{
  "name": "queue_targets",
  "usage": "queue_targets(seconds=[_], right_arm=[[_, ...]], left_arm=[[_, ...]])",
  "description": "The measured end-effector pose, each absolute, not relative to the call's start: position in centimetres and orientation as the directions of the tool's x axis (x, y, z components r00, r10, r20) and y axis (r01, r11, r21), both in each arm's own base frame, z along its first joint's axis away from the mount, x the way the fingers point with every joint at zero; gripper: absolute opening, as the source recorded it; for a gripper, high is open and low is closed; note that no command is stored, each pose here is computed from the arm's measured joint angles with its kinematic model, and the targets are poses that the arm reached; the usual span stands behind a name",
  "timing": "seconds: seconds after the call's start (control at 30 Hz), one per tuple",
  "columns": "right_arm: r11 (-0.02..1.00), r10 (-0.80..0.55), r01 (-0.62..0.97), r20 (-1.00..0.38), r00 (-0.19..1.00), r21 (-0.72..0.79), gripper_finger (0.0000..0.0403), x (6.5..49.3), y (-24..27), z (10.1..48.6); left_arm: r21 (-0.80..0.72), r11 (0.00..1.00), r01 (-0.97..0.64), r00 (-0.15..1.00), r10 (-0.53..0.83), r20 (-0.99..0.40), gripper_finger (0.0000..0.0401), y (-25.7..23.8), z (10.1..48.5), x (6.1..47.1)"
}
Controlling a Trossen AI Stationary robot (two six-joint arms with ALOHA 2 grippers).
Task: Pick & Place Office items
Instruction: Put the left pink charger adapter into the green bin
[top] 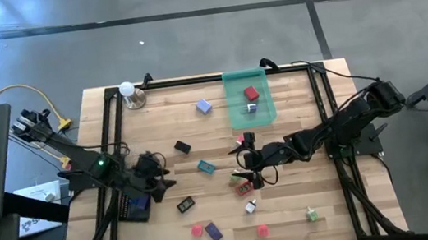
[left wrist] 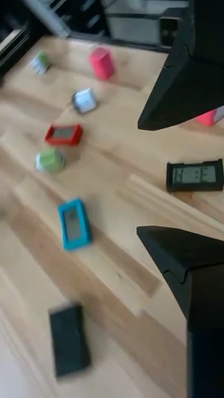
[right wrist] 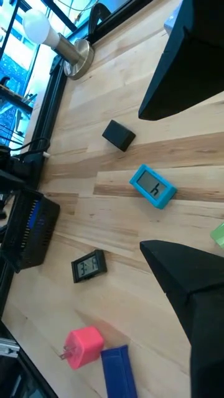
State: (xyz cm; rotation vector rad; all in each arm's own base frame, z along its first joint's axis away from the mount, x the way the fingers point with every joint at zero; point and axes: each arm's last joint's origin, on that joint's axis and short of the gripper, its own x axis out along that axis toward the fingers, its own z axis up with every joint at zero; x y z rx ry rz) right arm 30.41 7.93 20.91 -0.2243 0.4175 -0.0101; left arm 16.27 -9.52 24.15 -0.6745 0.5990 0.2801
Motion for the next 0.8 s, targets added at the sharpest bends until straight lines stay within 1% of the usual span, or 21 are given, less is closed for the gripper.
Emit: queue_targets(seconds=[0.1, 0.17, 0.3, 0.4, 0.47, 0.53, 0.67, 0.8], right_arm=[[0.975, -0.056, -0.036, -0.401, 0.914, -0.218, 0.0320, 30.4, 7.9, 20.9], [0.975, -0.056, -0.036, -0.401, 0.914, -0.218, 0.0320, 30.4, 7.9, 20.9], [0.975, -0.056, -0.036, -0.401, 0.914, -0.218, 0.0320, 30.4, 7.9, 20.9], [0.975, -0.055, -0.037, -0.401, 0.914, -0.218, 0.0320, 30.4, 7.9, 20.9], [0.975, -0.056, -0.036, -0.400, 0.915, -0.218, 0.0320, 30.4, 7.9, 20.9], [0.975, -0.056, -0.036, -0.400, 0.915, -0.218, 0.0320, 30.4, 7.9, 20.9], [0.975, -0.056, -0.036, -0.399, 0.915, -0.218, 0.0320, 30.4, 7.9, 20.9], [0.975, -0.065, -0.027, -0.399, 0.915, -0.221, 0.0320, 30.4, 7.8, 20.9]], left_arm=[[-0.445, 0.824, -0.350, 0.801, 0.017, -0.598, 0.0257, -10.2, 23.8, 17.0], [-0.407, 0.855, -0.323, 0.798, 0.015, -0.603, 0.0257, -10.5, 23.5, 17.5], [-0.340, 0.890, -0.305, 0.780, 0.029, -0.626, 0.0257, -11.1, 22.3, 18.4], [-0.311, 0.895, -0.319, 0.764, 0.049, -0.643, 0.0257, -11.4, 21.4, 19.2], [-0.274, 0.901, -0.336, 0.757, 0.085, -0.648, 0.0257, -11.2, 21.0, 19.7], [-0.249, 0.913, -0.324, 0.762, 0.096, -0.641, 0.0257, -11.0, 20.8, 20.3], [-0.179, 0.971, -0.159, 0.769, 0.008, -0.639, 0.0257, -11.1, 20.9, 20.8], [-0.105, 0.994, 0.000, 0.788, -0.065, -0.612, 0.0257, -11.8, 21.5, 20.9]])
